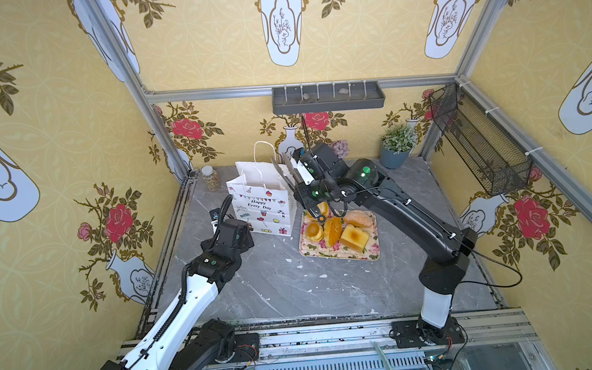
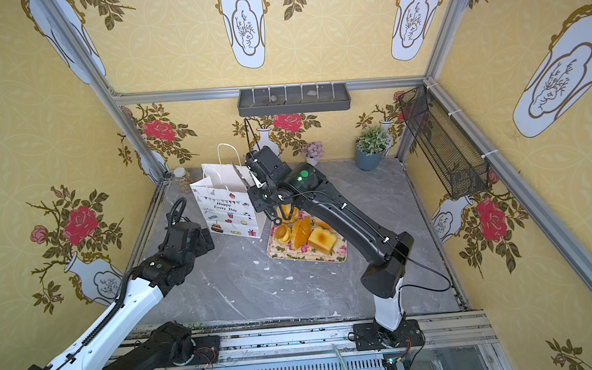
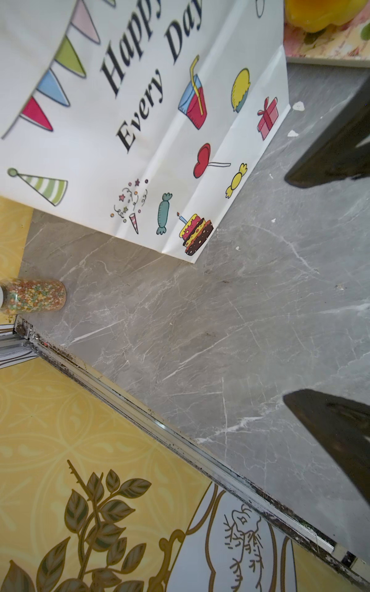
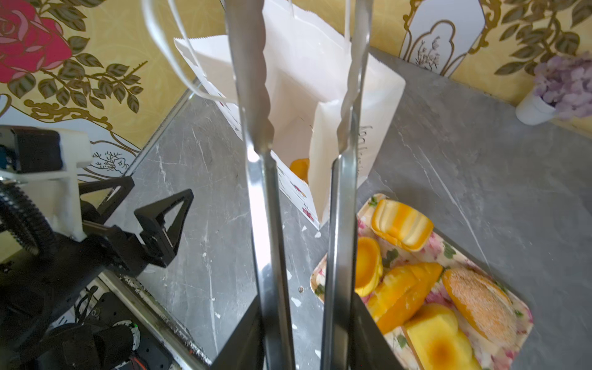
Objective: Pack bread into a paper bag
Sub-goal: Place the fake bread in the paper bag, then pick up the fake bread from the plate.
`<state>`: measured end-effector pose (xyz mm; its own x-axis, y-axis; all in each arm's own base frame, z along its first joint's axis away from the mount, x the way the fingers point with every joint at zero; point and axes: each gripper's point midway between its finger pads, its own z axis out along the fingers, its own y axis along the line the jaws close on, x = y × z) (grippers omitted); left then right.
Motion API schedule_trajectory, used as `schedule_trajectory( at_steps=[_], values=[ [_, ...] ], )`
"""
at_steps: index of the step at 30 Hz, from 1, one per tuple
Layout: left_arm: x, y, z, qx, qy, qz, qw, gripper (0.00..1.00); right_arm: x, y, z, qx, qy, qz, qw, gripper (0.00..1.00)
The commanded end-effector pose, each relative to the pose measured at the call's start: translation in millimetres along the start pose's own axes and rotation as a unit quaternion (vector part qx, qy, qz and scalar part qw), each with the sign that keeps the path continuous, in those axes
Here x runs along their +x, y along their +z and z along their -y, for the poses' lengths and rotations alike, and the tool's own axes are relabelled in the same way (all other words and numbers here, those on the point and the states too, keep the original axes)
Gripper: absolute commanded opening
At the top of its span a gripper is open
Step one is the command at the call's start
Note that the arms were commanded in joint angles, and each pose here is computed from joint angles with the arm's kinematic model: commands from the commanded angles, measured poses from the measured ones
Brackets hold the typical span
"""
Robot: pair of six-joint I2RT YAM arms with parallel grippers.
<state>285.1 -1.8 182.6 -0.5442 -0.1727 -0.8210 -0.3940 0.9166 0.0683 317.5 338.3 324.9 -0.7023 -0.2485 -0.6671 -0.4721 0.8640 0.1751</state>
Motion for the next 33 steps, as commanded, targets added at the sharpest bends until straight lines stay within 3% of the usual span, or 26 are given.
schedule_trajectory(
  at_steps=[1,6,11,16,21,27,33],
  values=[
    [-2.0,0.4,-0.5,-0.002,-0.006,0.006,1.0,0.99,15.6,-7.7,20.8,0.016,0.038,-0.009,0.999,0.4],
    [-3.1,-0.7,0.6,0.003,-0.007,0.007,1.0,0.99,75.3,-16.9,59.8,0.033,0.087,-0.084,0.992,0.4],
    [-2.7,-0.9,2.0,0.008,-0.012,0.006,1.0,0.99,144.8,-28.4,83.6,0.068,0.121,-0.179,0.974,0.4],
    [-1.1,0.2,3.9,0.012,-0.014,0.004,1.0,0.99,199.5,-26.9,67.7,0.042,0.158,-0.24,0.957,0.39],
    [-0.8,0.7,4.5,0.012,-0.015,0.003,1.0,0.99,240.6,-22.8,52.3,0.059,0.157,-0.285,0.944,0.38],
    [-1.5,2.0,7.3,0.017,-0.014,0.003,1.0,0.99,270.1,-19.0,47.3,0.096,0.148,-0.31,0.934,0.37],
    [0.5,4.2,11.0,0.023,-0.014,0.001,1.0,0.99,267.8,-14.6,54.6,0.148,0.115,-0.287,0.939,0.39]
  ],
)
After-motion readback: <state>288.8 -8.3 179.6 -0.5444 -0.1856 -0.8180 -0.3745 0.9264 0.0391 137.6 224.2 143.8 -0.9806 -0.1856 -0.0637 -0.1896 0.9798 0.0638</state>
